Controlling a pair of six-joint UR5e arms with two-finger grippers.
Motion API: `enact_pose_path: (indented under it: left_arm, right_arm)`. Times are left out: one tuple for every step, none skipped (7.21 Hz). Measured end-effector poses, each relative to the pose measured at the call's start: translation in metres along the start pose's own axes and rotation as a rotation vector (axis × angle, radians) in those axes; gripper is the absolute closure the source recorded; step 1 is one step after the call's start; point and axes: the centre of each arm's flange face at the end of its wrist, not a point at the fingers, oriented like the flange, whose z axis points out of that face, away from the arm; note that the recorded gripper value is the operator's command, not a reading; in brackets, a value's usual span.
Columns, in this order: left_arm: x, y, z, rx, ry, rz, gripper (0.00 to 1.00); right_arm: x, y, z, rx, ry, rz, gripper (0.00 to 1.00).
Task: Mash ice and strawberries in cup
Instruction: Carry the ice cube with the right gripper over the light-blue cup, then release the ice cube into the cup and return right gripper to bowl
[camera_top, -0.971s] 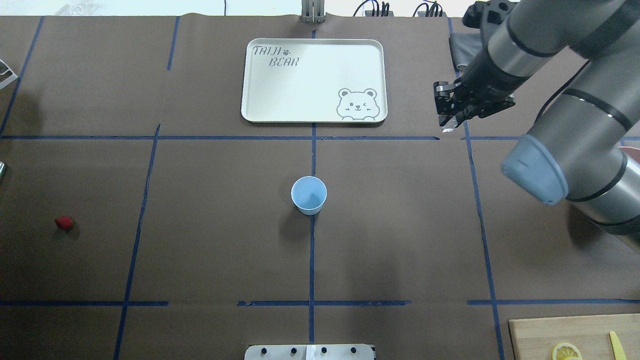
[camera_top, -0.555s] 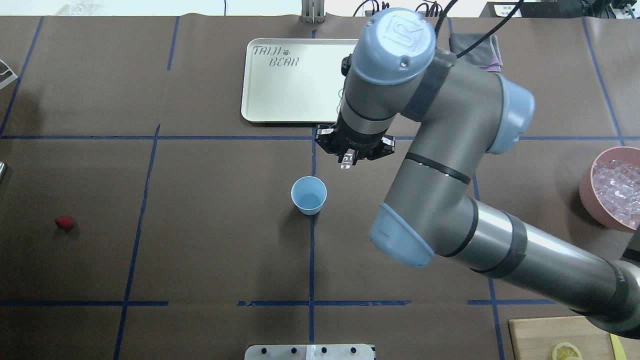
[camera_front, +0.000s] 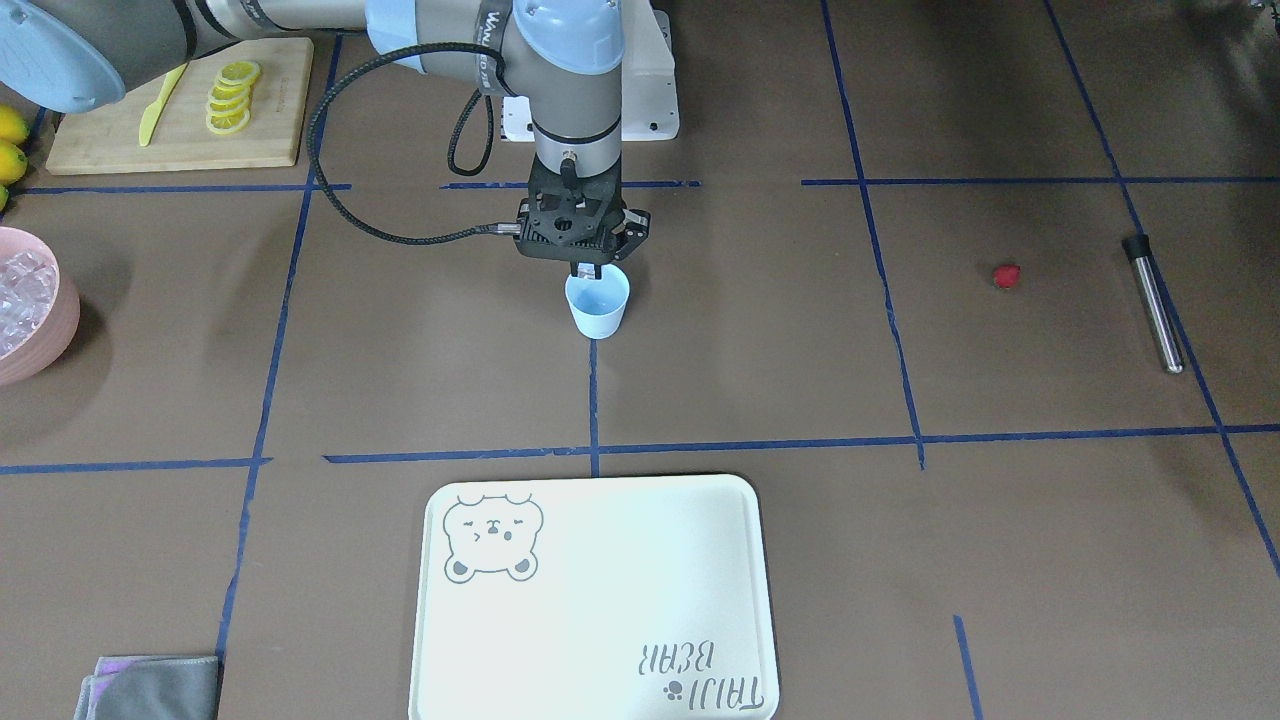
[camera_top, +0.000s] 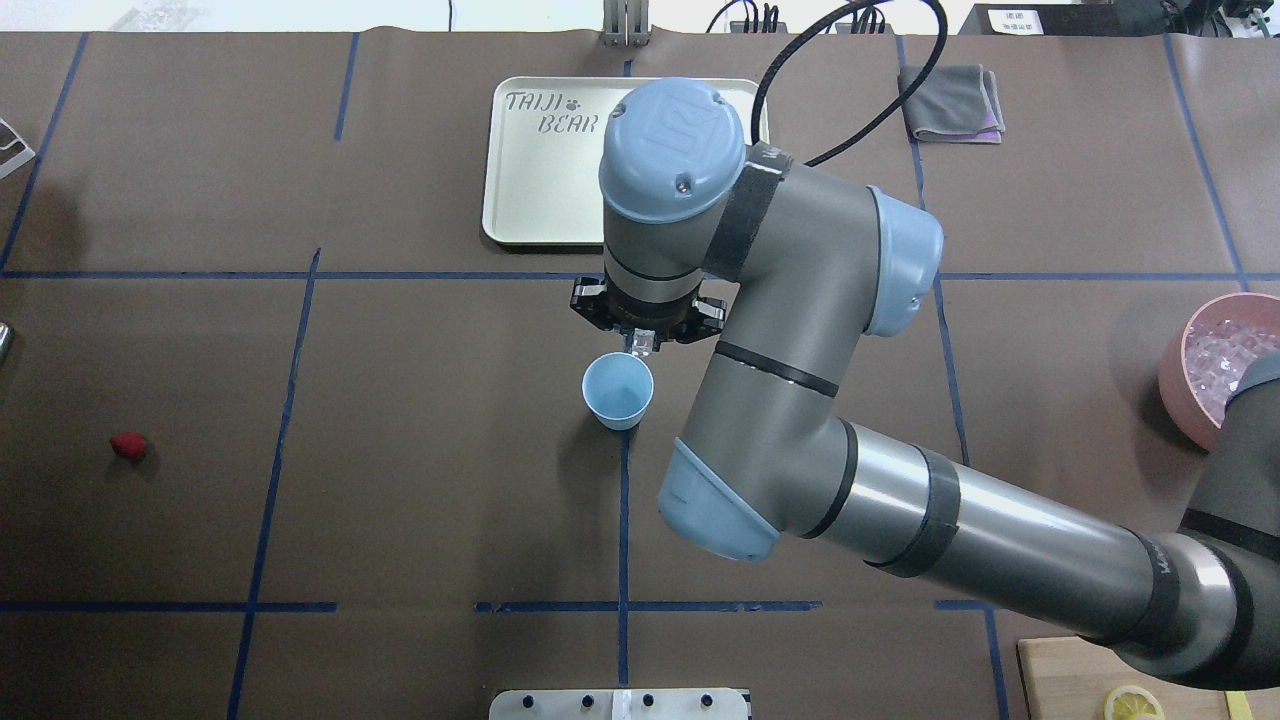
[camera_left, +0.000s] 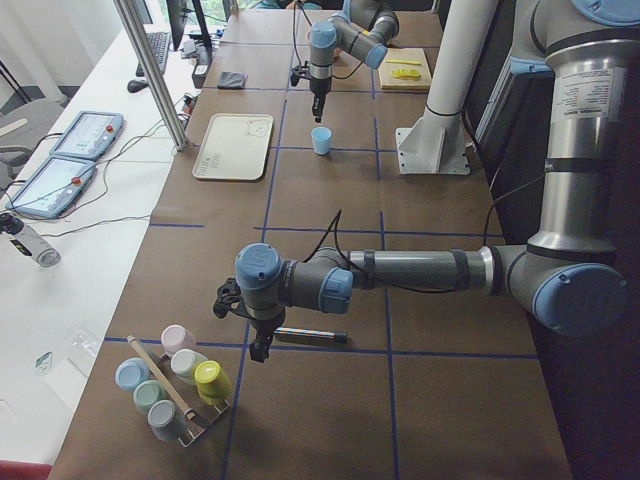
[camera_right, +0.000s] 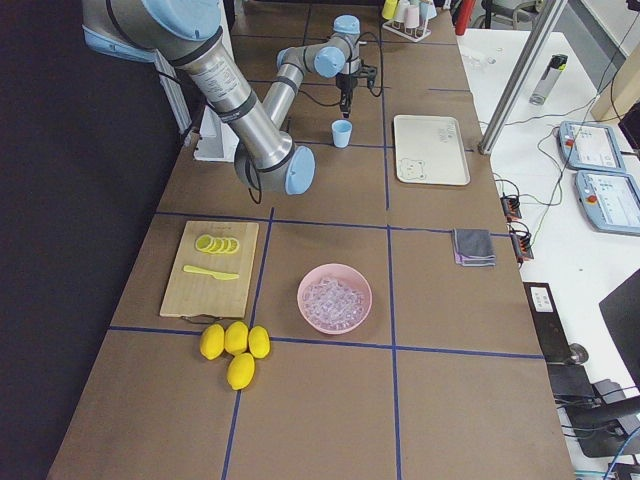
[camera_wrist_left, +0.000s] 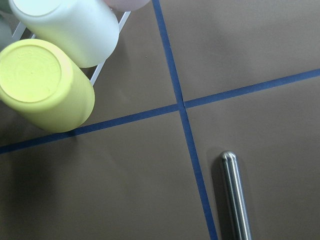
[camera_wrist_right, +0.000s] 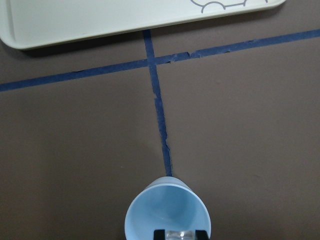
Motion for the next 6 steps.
enact_pose_path:
  left_arm:
    - [0.000, 0.000, 0.000, -0.001, 0.000, 0.000, 0.00]
    - [0.000, 0.000, 0.000, -0.001, 0.000, 0.001, 0.00]
    - [0.000, 0.000, 0.001, -0.002, 0.000, 0.000, 0.00]
    - [0.000, 0.000, 0.001, -0.002, 0.000, 0.000, 0.00]
    - [0.000, 0.000, 0.001, -0.003, 0.001, 0.000, 0.00]
    - [0.000, 0.000, 0.002, -0.003, 0.000, 0.000, 0.00]
  right_arm:
    - [-0.003, 0.005, 0.007, 0.005, 0.006, -0.003, 0.97]
    - [-0.005, 0.009, 0.013, 0.009, 0.007, -0.008, 0.68]
    - [-0.007, 0.012, 0.018, 0.011, 0.004, -0.013, 0.01]
    - [-0.007, 0.013, 0.021, 0.012, 0.004, -0.017, 0.01]
    - [-0.007, 0.014, 0.022, 0.012, 0.003, -0.024, 0.01]
    - [-0.007, 0.015, 0.022, 0.012, 0.001, -0.026, 0.01]
